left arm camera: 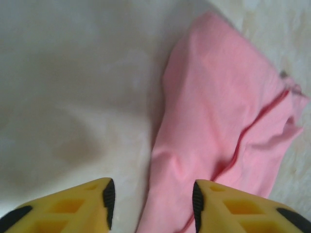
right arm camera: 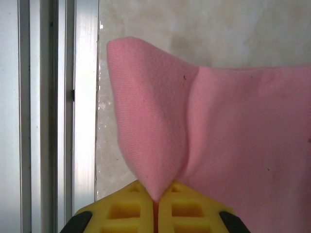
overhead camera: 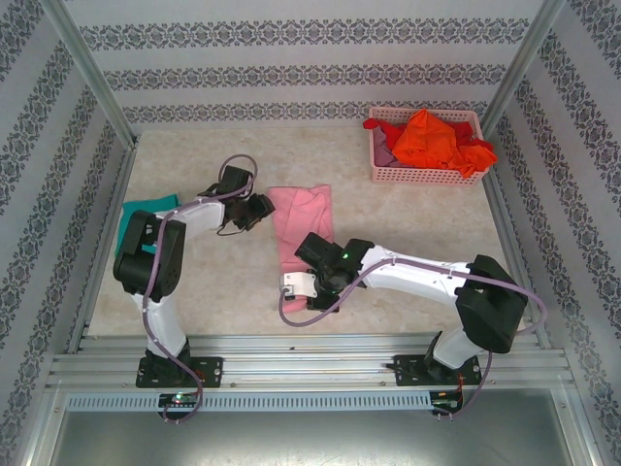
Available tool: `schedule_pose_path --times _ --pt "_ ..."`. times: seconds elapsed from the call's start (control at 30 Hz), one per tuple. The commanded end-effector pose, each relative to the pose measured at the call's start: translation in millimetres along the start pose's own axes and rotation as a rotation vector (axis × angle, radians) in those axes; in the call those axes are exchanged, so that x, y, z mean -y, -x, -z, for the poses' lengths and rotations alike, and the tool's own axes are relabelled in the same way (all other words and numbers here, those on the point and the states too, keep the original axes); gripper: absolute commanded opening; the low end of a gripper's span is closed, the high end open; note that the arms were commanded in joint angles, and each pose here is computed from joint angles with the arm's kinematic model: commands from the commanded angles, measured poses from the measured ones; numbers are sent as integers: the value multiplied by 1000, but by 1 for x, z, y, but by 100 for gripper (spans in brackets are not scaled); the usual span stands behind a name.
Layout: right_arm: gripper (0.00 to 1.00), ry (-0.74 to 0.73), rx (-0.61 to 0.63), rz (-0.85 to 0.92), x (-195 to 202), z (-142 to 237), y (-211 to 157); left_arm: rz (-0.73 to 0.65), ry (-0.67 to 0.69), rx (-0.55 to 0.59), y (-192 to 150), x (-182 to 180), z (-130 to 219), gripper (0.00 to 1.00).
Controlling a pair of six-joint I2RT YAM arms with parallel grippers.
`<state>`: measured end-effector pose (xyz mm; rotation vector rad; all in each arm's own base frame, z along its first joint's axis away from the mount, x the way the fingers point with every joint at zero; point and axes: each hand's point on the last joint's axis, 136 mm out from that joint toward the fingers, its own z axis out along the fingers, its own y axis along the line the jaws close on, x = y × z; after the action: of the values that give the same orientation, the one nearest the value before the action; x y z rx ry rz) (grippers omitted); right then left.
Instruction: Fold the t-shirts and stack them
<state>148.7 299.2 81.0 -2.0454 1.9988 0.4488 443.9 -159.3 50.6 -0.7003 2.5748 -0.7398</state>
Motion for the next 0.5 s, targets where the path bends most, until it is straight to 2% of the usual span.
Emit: schedule_pose_path --times 0.0,0.3,0.47 --pt "0 10 31 -2 -3 15 5 -21 2 1 8 8 -13 41" --pt "0 -4 32 -13 6 20 4 -21 0 -17 16 13 -34 27" --pt "0 -4 37 -14 8 20 5 -17 2 -32 13 10 -40 25"
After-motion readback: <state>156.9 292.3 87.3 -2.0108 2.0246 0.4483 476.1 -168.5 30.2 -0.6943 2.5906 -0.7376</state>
